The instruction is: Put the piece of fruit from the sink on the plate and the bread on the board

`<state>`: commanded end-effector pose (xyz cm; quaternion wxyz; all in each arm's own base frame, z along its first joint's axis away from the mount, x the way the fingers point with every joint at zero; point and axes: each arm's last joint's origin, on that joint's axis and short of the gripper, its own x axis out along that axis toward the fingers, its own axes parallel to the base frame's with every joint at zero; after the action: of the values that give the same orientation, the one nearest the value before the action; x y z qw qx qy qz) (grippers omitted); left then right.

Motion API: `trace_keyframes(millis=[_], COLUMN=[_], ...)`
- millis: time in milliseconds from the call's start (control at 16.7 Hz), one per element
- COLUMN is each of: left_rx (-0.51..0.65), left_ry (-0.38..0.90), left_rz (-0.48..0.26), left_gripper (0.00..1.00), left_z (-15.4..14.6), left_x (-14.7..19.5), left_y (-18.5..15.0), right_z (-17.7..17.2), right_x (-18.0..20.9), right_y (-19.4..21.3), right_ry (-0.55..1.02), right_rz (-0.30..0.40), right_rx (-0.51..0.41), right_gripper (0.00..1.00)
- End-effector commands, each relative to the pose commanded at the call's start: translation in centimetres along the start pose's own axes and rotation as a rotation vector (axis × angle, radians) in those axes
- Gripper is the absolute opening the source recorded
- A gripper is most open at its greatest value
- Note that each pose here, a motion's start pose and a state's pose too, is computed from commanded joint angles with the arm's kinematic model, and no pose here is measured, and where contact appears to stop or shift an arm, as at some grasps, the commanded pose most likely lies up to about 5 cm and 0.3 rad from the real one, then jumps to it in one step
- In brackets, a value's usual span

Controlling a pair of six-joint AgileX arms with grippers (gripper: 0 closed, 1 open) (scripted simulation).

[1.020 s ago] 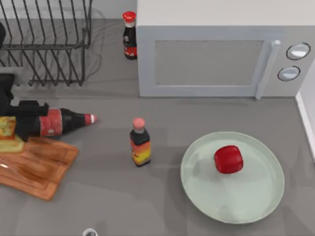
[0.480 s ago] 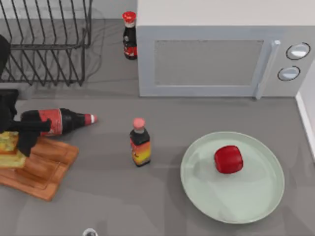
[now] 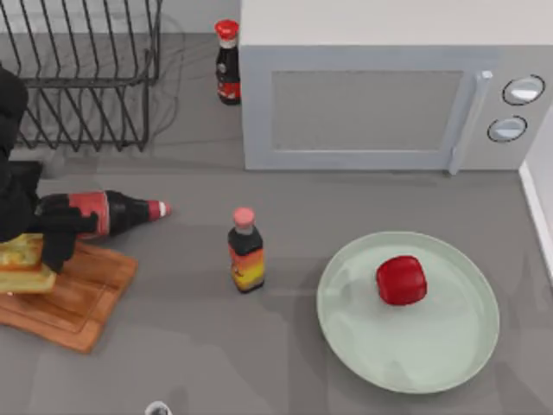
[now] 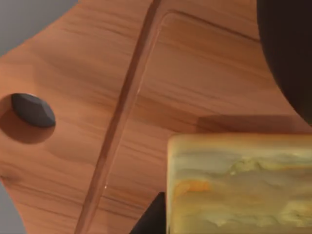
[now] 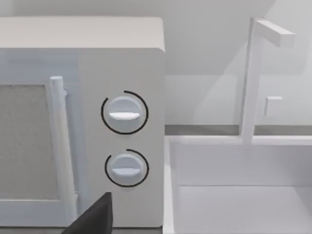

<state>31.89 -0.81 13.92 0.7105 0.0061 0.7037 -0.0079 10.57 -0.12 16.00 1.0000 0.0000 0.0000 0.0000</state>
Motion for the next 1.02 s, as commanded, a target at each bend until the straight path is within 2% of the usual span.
trace_keyframes(millis=[240,1020], left_rx=[0.0,0.0], left_ry=[0.0,0.0], left_rz=[0.0,0.0], left_gripper=[0.0,0.98], left_z=[0.02,0.02], left_x=[0.05,0.05], left_y=[0.0,0.0], right_z=[0.0,0.0], right_x=[0.0,0.0], right_y=[0.0,0.0], right_ry=[0.0,0.0], right_rz=[0.0,0.0], right_rx=[0.0,0.0], right_gripper=[1.0,1.0])
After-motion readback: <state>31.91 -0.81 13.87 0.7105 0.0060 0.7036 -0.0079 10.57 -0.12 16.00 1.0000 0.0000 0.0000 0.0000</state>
